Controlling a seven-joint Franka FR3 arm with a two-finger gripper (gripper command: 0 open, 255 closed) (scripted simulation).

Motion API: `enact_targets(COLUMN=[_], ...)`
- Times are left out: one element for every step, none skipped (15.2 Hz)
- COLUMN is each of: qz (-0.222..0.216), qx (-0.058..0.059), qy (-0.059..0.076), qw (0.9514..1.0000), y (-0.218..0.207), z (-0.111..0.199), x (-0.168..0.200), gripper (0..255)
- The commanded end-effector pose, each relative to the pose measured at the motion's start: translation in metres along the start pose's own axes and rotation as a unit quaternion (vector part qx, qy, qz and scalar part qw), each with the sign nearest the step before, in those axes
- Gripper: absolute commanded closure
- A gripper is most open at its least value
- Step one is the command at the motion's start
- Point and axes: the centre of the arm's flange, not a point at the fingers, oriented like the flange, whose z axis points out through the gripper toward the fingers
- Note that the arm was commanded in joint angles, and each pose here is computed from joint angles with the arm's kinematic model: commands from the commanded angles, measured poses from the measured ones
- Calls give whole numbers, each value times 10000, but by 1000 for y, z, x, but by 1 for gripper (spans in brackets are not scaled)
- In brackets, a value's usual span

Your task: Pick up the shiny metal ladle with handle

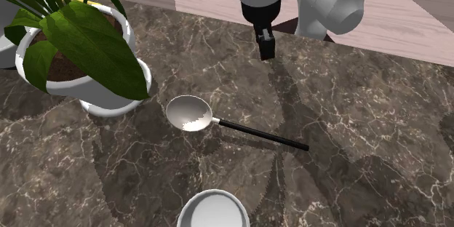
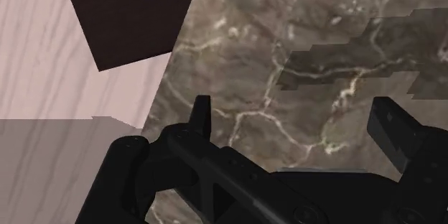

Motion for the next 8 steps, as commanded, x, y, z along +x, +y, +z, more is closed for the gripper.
enact_targets(qz=[254, 373, 492, 611, 730, 849, 968, 1087], qx=[47, 67, 86, 106, 126, 145, 165, 185], qy=[15, 24, 34, 44, 53, 63, 73, 82], qw=[9997, 9993, 9987, 9981, 9972, 9963, 9951, 9939], y=[-27, -39, -50, -62, -74, -85, -97, -108], z=[-8, -11, -15, -18, -21, -25, -28, -32], x=[4, 7, 10, 13, 16, 20, 23, 28], gripper=[0, 0, 0, 0, 0, 0, 0, 0])
